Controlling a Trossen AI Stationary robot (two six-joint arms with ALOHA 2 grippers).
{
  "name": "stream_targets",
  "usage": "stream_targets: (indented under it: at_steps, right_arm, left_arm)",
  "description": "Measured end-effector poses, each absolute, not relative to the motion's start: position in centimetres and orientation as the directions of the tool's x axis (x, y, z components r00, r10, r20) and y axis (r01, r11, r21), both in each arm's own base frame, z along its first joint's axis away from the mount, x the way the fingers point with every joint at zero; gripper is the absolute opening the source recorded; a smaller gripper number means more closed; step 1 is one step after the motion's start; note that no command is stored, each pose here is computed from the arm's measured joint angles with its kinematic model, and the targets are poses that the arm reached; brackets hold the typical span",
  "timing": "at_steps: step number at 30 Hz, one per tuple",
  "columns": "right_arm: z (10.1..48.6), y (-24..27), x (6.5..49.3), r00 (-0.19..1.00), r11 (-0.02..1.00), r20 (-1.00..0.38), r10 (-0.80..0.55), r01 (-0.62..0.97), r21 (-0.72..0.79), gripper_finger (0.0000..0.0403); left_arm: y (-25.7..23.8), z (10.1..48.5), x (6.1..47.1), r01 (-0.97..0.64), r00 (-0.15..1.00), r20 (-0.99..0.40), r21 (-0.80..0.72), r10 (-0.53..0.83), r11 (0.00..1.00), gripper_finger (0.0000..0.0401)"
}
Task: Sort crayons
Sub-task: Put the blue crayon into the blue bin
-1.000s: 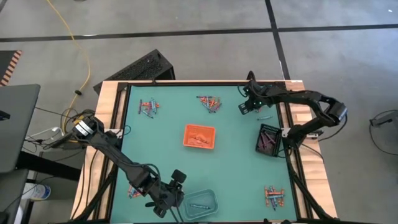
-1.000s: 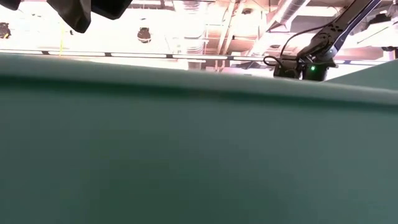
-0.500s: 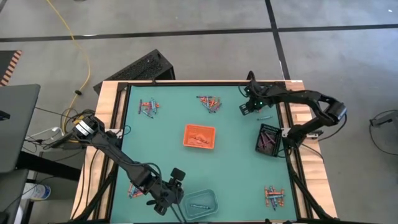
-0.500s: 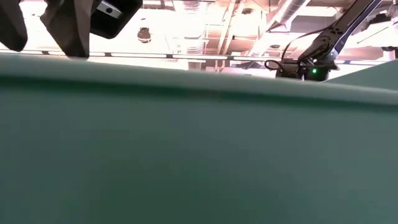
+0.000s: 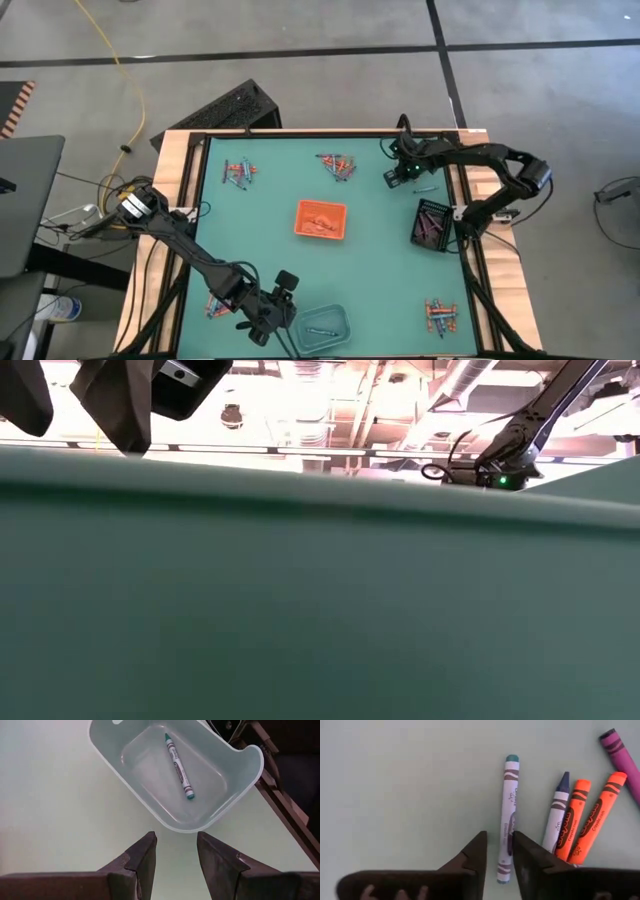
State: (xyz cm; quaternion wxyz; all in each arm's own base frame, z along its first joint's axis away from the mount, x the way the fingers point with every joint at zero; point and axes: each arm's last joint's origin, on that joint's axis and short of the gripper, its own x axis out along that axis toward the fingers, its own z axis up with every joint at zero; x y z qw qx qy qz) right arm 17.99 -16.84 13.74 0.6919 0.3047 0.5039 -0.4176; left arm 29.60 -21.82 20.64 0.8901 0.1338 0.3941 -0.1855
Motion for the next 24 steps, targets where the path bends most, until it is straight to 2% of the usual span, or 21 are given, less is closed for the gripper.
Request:
stream_targets:
  at_steps: [9, 16, 19, 24]
  right_arm:
    - [13.8, -16.3, 18.3, 0.155, 0.507, -0.957, -0.244, 0.862, 0.011, 0.0007]
    - [14.2, -16.0, 18.7, 0.160, 0.544, -0.964, -0.212, 0.839, 0.020, 0.0003]
    - [14.7, -15.1, 19.4, 0.206, 0.593, -0.963, -0.171, 0.802, 0.066, 0.0002]
    - [16.8, -13.1, 21.1, 0.304, 0.681, -0.933, -0.192, 0.726, 0.097, 0.0001]
  left_arm:
    - [-21.8, 20.6, 29.6, 0.435, 0.619, -0.753, 0.092, -0.224, 0.896, 0.0132]
    - [-21.7, 20.4, 29.4, 0.429, 0.598, -0.774, 0.090, -0.208, 0.899, 0.0132]
    - [-21.5, 20.2, 29.2, 0.416, 0.577, -0.794, 0.083, -0.192, 0.905, 0.0132]
    - [-21.3, 19.9, 28.7, 0.386, 0.538, -0.827, 0.068, -0.165, 0.920, 0.0132]
